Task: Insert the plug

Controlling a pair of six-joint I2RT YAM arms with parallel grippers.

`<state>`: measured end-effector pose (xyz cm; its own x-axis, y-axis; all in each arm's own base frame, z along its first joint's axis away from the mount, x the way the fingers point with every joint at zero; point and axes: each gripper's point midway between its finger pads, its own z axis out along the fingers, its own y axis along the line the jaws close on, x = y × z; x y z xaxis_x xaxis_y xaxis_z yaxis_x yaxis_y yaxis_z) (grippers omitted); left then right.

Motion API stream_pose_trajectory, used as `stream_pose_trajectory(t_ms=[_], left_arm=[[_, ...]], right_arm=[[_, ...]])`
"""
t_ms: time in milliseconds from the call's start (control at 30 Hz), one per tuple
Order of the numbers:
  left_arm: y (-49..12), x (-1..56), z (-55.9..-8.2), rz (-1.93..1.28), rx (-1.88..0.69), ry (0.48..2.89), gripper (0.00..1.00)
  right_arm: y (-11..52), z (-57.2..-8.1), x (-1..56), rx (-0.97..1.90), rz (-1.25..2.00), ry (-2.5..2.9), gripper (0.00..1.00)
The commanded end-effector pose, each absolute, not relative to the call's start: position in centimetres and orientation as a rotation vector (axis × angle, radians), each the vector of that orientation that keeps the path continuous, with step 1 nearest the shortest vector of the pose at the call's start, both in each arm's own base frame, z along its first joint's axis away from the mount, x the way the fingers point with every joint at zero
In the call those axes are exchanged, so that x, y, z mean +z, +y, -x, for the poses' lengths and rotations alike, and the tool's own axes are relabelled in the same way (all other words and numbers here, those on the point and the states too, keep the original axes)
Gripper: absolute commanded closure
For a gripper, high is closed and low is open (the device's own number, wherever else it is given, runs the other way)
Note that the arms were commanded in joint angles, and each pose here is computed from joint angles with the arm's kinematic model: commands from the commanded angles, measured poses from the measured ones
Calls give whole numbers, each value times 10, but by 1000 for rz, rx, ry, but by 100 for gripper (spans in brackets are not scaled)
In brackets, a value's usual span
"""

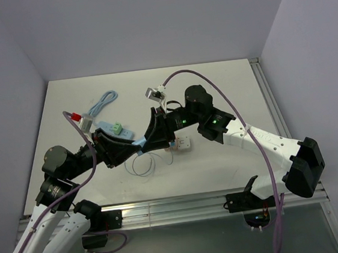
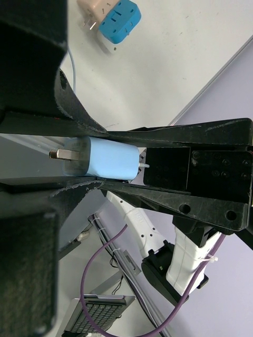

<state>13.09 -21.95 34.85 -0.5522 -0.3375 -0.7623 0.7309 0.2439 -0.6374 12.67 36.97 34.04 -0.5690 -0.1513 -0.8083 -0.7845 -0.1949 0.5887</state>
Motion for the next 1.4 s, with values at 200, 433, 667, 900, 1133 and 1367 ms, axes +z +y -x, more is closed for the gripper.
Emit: stream_pose_trajectory(t_ms=[200, 433, 667, 900, 1133, 1367], left_arm=[[-217, 361, -130, -393, -1465, 1538, 100], [-217, 362, -128, -396, -1466, 1534, 100], [-215, 359, -127, -388, -1457, 1550, 100], [-215, 361, -127, -385, -1463, 1542, 100], [-216, 361, -130, -380, -1463, 1544, 100], [-217, 367, -130, -390, -1468, 1520, 100]], right_arm=[[369, -128, 374, 1784, 1076, 1489, 53], [366, -130, 379, 1801, 1059, 1472, 53], [361, -133, 378, 1785, 1041, 1476, 51], [359, -134, 378, 1795, 1041, 1476, 54], [361, -127, 369, 1840, 1076, 1478, 52], [366, -125, 363, 1845, 1086, 1496, 52]])
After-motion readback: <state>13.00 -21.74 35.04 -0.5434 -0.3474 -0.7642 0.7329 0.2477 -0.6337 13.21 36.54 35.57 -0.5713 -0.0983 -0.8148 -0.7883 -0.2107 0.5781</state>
